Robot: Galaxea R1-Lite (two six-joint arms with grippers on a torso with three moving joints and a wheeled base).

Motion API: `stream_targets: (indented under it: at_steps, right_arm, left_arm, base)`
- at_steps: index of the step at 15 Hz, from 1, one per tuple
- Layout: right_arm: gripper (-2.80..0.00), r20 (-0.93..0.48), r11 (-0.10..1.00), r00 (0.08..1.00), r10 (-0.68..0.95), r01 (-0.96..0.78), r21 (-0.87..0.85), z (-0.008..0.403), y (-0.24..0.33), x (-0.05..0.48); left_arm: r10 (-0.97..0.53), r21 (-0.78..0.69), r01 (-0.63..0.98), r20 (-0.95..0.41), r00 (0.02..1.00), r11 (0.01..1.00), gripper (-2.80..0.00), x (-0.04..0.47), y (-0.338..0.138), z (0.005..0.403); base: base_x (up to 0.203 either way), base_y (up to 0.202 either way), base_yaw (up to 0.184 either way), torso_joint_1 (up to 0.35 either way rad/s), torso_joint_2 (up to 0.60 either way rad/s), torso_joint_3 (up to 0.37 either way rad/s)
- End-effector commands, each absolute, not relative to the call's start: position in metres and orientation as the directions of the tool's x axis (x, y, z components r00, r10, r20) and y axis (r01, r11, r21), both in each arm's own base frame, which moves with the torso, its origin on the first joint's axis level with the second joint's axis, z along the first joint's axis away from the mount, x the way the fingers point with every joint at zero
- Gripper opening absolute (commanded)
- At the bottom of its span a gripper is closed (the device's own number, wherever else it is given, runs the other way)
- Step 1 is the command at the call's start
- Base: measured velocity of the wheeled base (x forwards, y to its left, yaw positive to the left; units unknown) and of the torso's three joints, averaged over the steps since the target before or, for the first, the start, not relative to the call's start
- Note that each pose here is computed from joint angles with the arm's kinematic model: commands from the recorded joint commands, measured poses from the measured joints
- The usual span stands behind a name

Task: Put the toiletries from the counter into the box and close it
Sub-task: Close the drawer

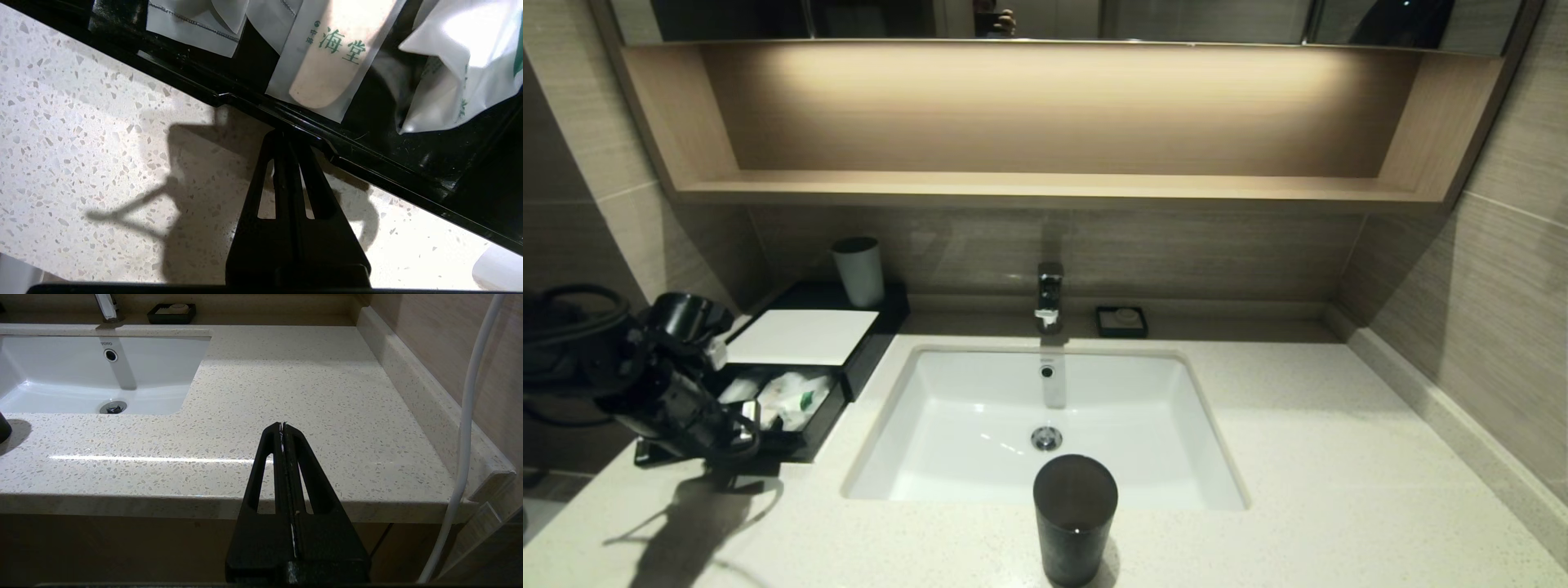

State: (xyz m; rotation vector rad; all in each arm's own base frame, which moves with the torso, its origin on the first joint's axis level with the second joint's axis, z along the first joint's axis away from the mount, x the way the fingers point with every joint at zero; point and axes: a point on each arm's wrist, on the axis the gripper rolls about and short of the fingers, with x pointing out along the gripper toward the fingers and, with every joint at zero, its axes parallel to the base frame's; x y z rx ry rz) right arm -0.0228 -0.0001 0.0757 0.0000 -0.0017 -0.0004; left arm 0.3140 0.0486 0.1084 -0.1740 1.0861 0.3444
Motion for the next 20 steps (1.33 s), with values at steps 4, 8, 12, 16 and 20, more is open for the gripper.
stream_targets:
  at_steps: [4,8,12,16,20]
  right_arm:
    - [-2.80,0.000,1.000,1.000,0.000,0.000,0.000,0.075,0.000,-0.023]
    - [-2.80,0.000,1.000,1.000,0.000,0.000,0.000,0.075,0.000,-0.023]
    - [-2.80,0.001,1.000,1.000,0.000,0.000,0.000,0.076,0.000,-0.023]
    - [-2.80,0.000,1.000,1.000,0.000,0.000,0.000,0.075,0.000,-0.023]
    - [-2.80,0.000,1.000,1.000,0.000,0.000,0.000,0.075,0.000,-0.023]
  left_arm:
    - [0.185,0.006,-0.364,-0.868,0.460,0.931,-2.80,0.321,0.043,0.108]
    - [0.183,-0.006,-0.359,-0.852,0.490,0.933,-2.80,0.325,0.040,0.108]
    - [0.182,-0.013,-0.352,-0.839,0.513,0.936,-2.80,0.330,0.038,0.108]
    - [0.183,-0.024,-0.357,-0.826,0.533,0.934,-2.80,0.335,0.037,0.105]
    - [0.186,-0.038,-0.358,-0.801,0.570,0.933,-2.80,0.339,0.037,0.108]
  base:
    - [0.000,0.000,0.000,0.000,0.00,0.000]
    - [0.000,0.000,0.000,0.000,0.00,0.000]
    - [0.000,0.000,0.000,0.000,0.00,0.000]
    - [0.000,0.000,0.000,0.000,0.00,0.000]
    - [0.000,0.000,0.000,0.000,0.00,0.000]
